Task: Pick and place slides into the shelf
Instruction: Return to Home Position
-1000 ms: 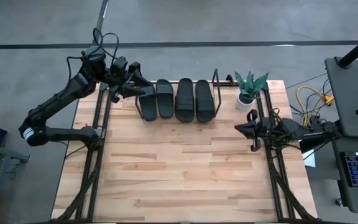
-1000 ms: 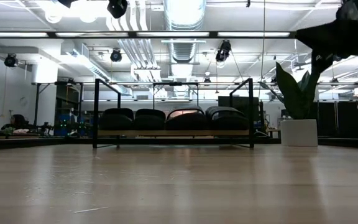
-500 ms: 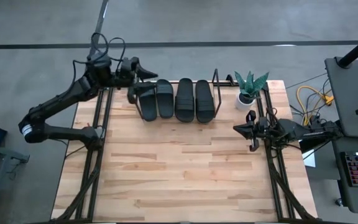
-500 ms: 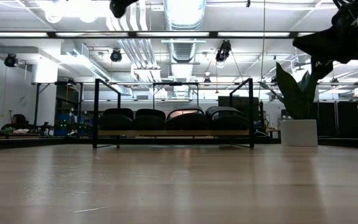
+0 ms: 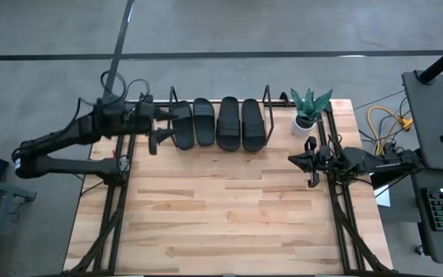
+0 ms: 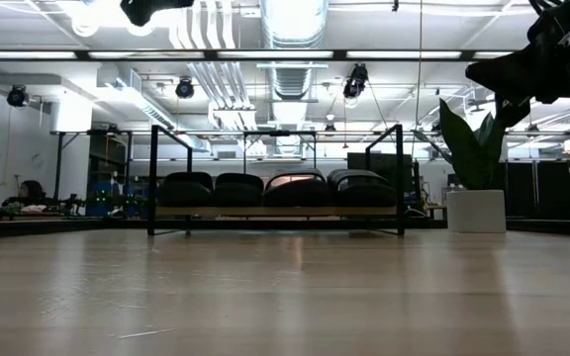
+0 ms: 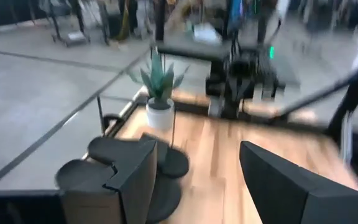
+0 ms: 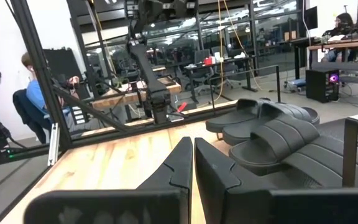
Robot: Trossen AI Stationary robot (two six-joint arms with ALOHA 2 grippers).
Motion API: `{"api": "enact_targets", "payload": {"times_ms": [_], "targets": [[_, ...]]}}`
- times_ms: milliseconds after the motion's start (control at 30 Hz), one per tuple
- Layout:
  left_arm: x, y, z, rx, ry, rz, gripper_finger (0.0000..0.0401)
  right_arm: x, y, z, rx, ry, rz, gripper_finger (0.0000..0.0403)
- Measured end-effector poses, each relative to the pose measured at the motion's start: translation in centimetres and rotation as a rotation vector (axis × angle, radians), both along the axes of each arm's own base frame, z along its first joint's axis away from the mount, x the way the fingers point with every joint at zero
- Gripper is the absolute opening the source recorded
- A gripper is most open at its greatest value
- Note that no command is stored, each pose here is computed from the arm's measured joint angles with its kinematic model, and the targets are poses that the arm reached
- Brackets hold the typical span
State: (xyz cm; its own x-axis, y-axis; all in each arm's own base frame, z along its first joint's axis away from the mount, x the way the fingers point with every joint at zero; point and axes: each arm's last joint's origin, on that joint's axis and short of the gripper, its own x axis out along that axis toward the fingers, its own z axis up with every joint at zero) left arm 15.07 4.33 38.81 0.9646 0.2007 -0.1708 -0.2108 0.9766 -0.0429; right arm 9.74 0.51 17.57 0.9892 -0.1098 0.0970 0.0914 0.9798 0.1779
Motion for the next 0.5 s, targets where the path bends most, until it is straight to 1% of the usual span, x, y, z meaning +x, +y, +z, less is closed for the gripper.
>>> {"api": "enact_targets", "payload": {"times_ms": [67,133,233,300,400,500], "targets": [[-0.6,-0.4,-1.6,-0.038,-0.086,0.033,0.0215,0.0,0.0,0.0,0.000,0.000,0.000,0.0008],[-1.0,-0.8,-4.1,-0.069,-0.148,0.091,0.0215,0.0,0.0,0.0,0.000,0.000,0.000,0.0008],[-1.7,-1.3,-7.8,-0.077,-0.199,0.187,0.0215,0.0,0.0,0.0,0.000,0.001,-0.002,0.0008],[-2.3,-1.6,-9.7,-0.068,-0.200,0.225,0.0215,0.0,0.0,0.0,0.000,0.004,-0.008,0.0008],[-3.2,-2.0,-11.6,-0.049,-0.194,0.211,0.0215,0.0,0.0,0.0,0.000,0.006,-0.008,0.0008],[-4.1,-2.2,-12.5,-0.056,-0.199,0.203,0.0215,0.0,0.0,-0.1,0.000,0.008,-0.008,0.0008]]}}
